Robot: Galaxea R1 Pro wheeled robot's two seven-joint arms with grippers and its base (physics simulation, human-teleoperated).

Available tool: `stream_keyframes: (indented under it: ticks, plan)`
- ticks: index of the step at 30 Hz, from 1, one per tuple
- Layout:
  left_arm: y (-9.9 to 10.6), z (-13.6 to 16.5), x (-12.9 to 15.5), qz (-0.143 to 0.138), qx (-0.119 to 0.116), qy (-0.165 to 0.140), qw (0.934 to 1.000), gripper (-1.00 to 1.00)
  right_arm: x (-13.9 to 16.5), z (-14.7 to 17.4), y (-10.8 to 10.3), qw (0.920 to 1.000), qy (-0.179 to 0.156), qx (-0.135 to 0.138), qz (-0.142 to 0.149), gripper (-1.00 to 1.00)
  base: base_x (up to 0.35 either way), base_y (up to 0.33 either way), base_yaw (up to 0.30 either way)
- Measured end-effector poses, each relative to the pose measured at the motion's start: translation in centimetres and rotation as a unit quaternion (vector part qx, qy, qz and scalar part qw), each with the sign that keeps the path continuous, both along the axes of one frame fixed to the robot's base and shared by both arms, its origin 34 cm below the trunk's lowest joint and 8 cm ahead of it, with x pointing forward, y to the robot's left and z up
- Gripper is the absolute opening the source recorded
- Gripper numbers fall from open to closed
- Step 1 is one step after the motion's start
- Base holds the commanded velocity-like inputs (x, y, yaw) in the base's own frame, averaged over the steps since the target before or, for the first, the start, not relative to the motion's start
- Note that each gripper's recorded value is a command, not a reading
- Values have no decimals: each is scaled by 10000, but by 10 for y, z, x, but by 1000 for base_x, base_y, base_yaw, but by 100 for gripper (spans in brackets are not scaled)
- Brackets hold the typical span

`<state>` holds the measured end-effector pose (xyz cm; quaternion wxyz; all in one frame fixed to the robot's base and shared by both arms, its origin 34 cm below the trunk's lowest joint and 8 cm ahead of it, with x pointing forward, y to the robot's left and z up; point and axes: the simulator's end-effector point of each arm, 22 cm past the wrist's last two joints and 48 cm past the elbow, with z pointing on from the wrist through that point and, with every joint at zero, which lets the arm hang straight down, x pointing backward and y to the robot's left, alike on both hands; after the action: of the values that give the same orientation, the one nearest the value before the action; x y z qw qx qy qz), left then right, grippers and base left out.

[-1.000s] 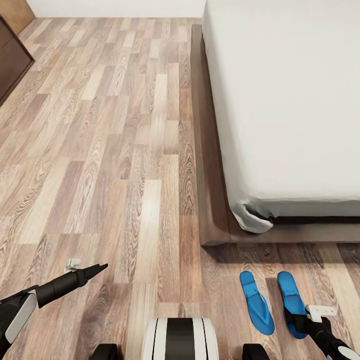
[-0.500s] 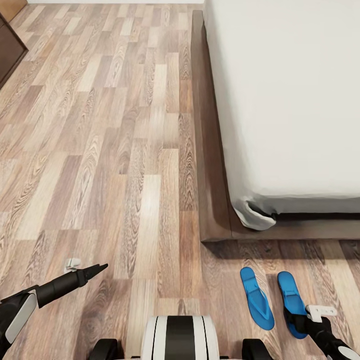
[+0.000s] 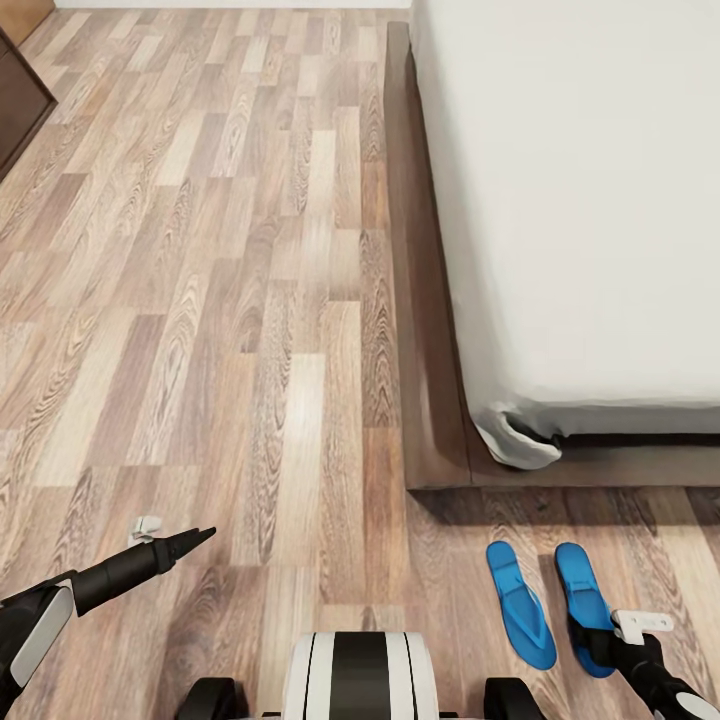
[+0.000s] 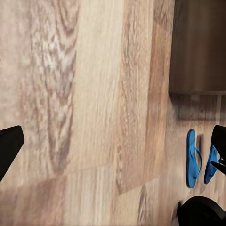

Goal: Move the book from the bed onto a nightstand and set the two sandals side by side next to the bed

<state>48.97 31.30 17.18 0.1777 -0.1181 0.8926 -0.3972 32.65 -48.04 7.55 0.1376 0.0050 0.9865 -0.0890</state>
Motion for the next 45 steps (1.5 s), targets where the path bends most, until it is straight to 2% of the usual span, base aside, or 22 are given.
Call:
stream_keyframes:
  ticks: [14,26,36,45]
  plan:
    - [1,0,0,11,8,4,10000,100,0,0,0,10000,0,2,-5,-100,0,34,0]
    - [0,-13,-10,7,7,149,9999,100,-11,-7,0,9999,134,1,3,-100,0,0,0]
    - [0,-13,-10,5,5,149,9999,100,12,-1,1,9993,-351,-36,134,-100,0,0,0]
    - [0,-13,-10,7,7,151,9999,100,14,0,0,9991,-396,-44,146,-100,0,0,0]
